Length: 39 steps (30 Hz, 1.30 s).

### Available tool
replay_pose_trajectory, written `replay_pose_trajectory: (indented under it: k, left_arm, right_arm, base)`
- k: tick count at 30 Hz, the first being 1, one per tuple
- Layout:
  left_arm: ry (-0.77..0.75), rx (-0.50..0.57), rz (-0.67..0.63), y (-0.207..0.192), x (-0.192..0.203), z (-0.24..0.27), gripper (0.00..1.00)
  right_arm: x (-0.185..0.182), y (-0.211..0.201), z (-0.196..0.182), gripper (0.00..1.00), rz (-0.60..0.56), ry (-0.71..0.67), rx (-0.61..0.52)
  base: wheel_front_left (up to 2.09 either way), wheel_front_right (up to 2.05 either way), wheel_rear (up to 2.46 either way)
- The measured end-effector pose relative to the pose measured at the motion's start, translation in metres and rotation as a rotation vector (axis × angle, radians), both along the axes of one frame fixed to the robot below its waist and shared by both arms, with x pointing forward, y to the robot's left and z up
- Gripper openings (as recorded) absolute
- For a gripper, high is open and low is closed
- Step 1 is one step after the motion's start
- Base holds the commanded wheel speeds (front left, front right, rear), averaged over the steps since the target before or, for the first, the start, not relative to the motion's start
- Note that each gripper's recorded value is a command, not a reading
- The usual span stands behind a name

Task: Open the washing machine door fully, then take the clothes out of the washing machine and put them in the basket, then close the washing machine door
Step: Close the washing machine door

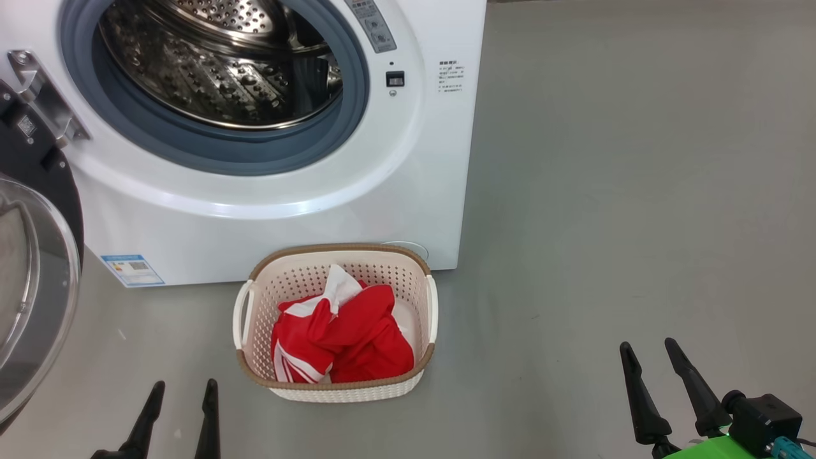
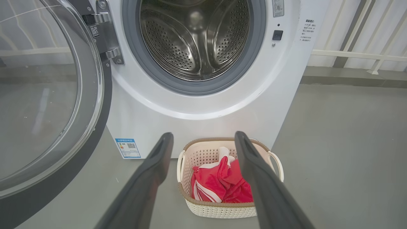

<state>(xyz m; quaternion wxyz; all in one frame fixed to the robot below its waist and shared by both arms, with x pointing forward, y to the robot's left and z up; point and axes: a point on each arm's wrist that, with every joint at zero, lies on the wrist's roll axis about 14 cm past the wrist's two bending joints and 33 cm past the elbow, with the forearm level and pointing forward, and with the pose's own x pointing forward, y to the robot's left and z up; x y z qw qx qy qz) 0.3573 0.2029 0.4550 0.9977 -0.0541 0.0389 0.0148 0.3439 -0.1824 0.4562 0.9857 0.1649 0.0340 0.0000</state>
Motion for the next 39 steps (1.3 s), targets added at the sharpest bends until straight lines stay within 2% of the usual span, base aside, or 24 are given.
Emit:
replay_pose_trajectory:
  k: [8, 15, 28, 38, 39]
  left_arm:
    - [-0.004, -0.011, 0.026, 0.006, -0.004, 0.001, 1.00]
    - [-0.006, -0.017, 0.089, 0.022, -0.015, 0.002, 1.00]
    - [-0.003, -0.049, 0.318, 0.075, -0.067, 0.001, 1.00]
    - [0.007, -0.086, 0.490, 0.104, -0.125, -0.005, 1.00]
    - [0.002, -0.091, 0.534, 0.111, -0.136, -0.005, 1.00]
  right_arm:
    - [0.003, 0.008, 0.000, 1.00, 0.025, 0.000, 0.002]
    - [0.011, 0.030, -0.002, 1.00, 0.099, 0.005, 0.002]
    - [0.034, 0.108, 0.001, 1.00, 0.365, -0.013, -0.011]
    - [0.031, 0.175, 0.004, 1.00, 0.570, -0.019, -0.004]
    - [0.028, 0.190, 0.004, 1.00, 0.619, -0.022, -0.007]
  base:
    - [0.00, 0.00, 0.00]
    - [0.00, 0.00, 0.00]
    - [0.00, 0.00, 0.00]
    - [0.00, 0.00, 0.00]
    - [0.00, 0.00, 0.00]
